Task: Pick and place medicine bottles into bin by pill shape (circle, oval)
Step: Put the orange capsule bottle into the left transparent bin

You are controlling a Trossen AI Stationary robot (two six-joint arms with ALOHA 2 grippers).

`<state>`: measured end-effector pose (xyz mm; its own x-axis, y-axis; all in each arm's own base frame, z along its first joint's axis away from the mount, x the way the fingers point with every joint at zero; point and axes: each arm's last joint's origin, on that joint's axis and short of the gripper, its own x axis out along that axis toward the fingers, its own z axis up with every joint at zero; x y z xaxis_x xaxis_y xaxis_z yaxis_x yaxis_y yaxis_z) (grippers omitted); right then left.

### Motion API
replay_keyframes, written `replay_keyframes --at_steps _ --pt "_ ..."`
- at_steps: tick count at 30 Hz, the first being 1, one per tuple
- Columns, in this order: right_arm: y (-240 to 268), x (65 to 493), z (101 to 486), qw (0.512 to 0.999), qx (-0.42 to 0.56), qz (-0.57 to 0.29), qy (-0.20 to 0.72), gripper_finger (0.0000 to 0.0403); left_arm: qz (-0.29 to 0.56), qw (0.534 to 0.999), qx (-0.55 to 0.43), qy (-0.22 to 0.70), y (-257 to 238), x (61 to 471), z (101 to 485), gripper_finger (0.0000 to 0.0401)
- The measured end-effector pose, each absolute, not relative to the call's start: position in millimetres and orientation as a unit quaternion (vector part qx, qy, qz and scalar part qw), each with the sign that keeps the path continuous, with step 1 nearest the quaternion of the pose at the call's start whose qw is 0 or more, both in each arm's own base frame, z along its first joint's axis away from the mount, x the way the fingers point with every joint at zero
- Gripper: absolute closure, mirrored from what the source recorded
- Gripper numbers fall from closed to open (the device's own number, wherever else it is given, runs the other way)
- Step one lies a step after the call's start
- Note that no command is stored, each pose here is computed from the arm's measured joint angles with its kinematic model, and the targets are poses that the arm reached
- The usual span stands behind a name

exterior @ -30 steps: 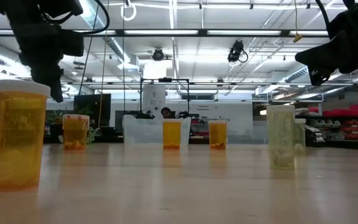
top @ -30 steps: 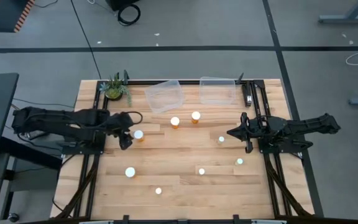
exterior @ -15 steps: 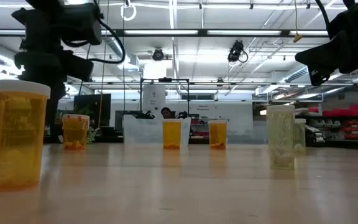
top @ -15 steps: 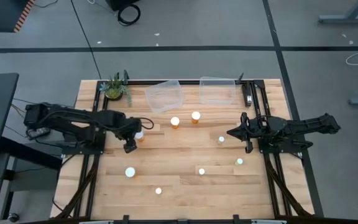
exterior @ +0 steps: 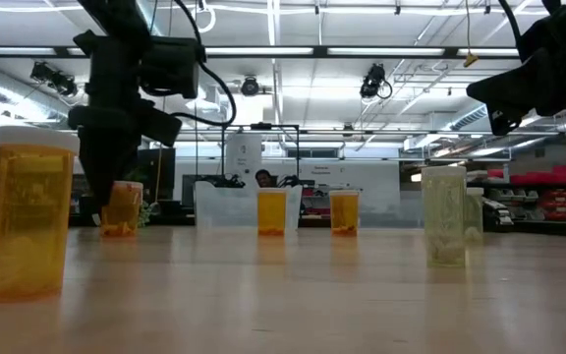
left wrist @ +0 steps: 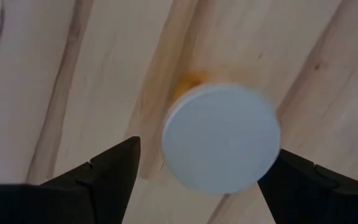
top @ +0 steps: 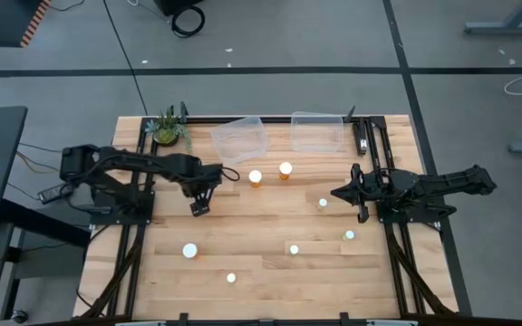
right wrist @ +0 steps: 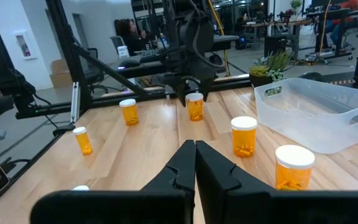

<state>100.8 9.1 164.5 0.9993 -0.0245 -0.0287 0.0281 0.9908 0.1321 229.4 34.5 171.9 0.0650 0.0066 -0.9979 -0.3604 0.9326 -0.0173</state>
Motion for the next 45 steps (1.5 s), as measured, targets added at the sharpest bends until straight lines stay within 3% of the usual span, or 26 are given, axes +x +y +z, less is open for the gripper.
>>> replay_keyframes --at_steps 15,29,37,45 --pt "9 101 164 0.998 0.066 -0.013 0.015 0.0383 0.11 0.727 -0.114 0.668 35 239 176 0.0114" --pt "9 101 164 0.998 0.066 -0.013 0.016 0.0383 0.109 0.728 -0.113 0.668 35 239 176 0.0177" --pt "9 101 164 0.998 0.066 -0.013 0.016 0.0383 0.109 0.728 -0.113 0.668 35 239 176 0.0163" --pt "9 101 164 0.998 0.066 -0.013 0.016 0.0383 0.103 0.74 -0.107 0.656 36 247 190 0.0178"
